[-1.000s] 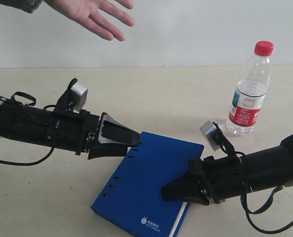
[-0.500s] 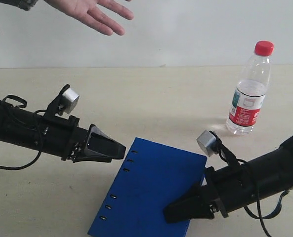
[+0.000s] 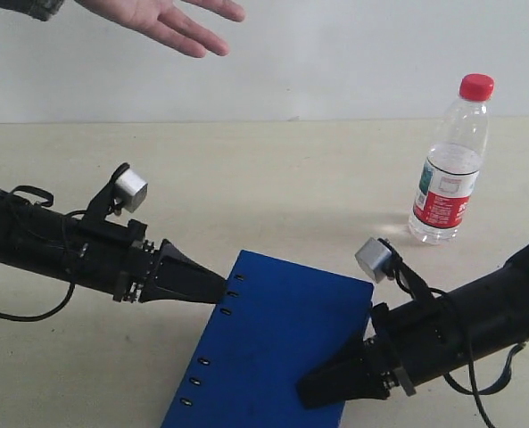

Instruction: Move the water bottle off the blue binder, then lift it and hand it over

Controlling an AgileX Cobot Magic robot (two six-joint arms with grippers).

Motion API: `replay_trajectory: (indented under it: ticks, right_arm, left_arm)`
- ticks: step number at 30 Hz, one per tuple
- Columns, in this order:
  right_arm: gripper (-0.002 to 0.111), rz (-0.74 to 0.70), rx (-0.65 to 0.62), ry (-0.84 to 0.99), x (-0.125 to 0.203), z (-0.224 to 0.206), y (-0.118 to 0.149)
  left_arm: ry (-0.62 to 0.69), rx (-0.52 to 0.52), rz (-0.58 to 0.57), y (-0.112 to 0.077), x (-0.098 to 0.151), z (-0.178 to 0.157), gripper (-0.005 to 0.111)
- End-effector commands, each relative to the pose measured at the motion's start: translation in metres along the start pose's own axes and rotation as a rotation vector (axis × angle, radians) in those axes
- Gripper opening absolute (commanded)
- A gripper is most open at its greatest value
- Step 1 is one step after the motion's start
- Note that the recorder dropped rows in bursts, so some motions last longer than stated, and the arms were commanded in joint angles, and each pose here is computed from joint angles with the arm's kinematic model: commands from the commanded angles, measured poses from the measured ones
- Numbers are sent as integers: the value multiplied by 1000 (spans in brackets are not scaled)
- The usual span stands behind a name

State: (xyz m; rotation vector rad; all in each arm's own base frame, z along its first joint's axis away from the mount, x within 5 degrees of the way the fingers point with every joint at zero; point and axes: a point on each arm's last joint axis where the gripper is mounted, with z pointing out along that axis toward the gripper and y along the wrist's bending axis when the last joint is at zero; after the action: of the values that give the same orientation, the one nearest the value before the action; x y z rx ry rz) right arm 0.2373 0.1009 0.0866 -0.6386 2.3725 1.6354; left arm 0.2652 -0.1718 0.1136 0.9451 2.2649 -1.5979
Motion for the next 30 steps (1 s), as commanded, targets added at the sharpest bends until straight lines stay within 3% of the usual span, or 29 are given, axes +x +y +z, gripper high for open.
replay_trajectory:
  ticks: [1, 6, 13, 15, 22, 30]
  right_arm:
    - [0, -82, -6, -2, -6, -6, 14]
    - [0, -190, 15, -37, -17, -16, 37]
    - [0, -149, 14, -30, -16, -16, 38]
    - [0, -128, 14, -30, -16, -16, 38]
    - [0, -56, 131, -39, -17, -17, 27]
    - [0, 28, 236, -47, -17, -18, 17]
  left_arm:
    - [-42, 52, -38, 8, 4, 7, 77]
    - [-71, 50, -56, 17, 8, 12, 77]
    - [-139, 39, -69, 19, 2, 12, 74]
    - [-137, 41, -83, 19, 2, 12, 66]
    - [-96, 69, -95, 10, 4, 27, 6]
    - [0, 126, -94, -11, 11, 58, 14]
